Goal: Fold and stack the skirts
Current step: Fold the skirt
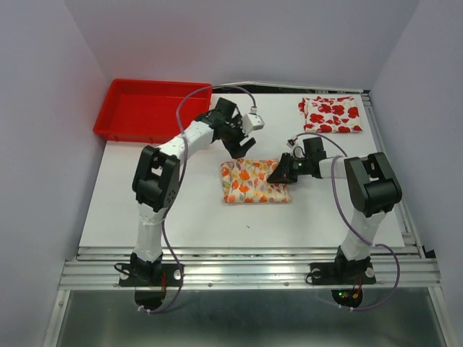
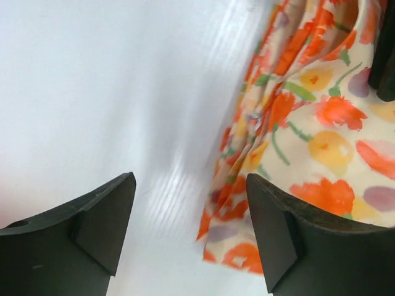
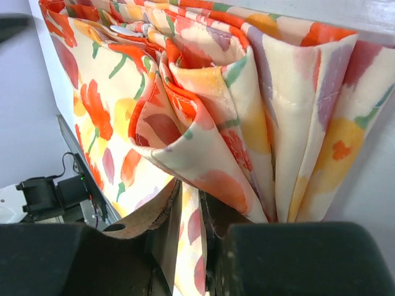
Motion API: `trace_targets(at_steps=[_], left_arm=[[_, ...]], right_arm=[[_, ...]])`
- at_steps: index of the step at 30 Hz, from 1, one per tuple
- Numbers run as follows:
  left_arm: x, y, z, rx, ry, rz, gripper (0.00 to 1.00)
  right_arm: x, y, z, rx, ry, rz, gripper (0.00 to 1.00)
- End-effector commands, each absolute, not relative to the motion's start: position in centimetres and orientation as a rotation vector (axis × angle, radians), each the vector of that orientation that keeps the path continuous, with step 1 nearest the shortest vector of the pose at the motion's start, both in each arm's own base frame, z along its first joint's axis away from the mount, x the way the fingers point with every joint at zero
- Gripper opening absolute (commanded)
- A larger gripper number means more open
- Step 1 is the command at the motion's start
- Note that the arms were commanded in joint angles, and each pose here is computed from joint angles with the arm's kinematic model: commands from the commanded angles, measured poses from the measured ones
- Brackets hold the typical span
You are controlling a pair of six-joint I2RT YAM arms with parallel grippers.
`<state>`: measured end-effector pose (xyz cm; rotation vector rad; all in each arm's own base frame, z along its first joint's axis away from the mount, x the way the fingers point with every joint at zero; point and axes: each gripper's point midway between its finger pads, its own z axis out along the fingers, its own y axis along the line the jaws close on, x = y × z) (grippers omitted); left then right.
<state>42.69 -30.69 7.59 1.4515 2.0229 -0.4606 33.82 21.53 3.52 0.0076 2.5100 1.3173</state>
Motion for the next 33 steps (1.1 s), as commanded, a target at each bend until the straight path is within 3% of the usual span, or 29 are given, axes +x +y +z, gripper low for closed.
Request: trace_targets(at_steps=[1, 8, 10, 11, 12, 15, 22, 33], left_arm=[[43.2, -29.6, 21.0, 1.167, 1.831, -0.507, 0.99], [37.2, -30.6, 20.8, 1.031, 1.918, -0.847, 0.99], [34.9, -31.4, 18.7, 0.975, 2.015, -1.036, 0.83], [34.1, -31.6, 17.2, 0.955, 2.046, -1.099, 0.58], [33.6, -31.9, 16.7, 0.929, 2.064, -1.148, 0.47], [33.5, -32.6, 15.9, 0.805, 2.091, -1.245, 0.31], [35.1, -32.7, 10.9, 0.612, 2.218, -1.258, 0.26], [38.2, -28.3, 2.7, 0.325, 2.399, -1.184, 0.22]], right_arm=[[35.6, 22.0, 4.6, -0.016, 2.433, 1.329, 0.23], [35.5, 22.3, 5.9, -0.018, 2.413, 1.377, 0.25], [35.6, 22.4, 6.9, -0.023, 2.393, 1.385, 0.25], [35.9, 22.6, 7.5, -0.027, 2.379, 1.392, 0.26], [36.0, 22.6, 8.0, -0.032, 2.369, 1.394, 0.26], [36.5, 22.8, 9.6, -0.048, 2.333, 1.401, 0.27], [37.8, 22.7, 9.4, -0.046, 2.326, 1.365, 0.28], [40.8, 20.9, 2.1, 0.014, 2.425, 1.178, 0.28]])
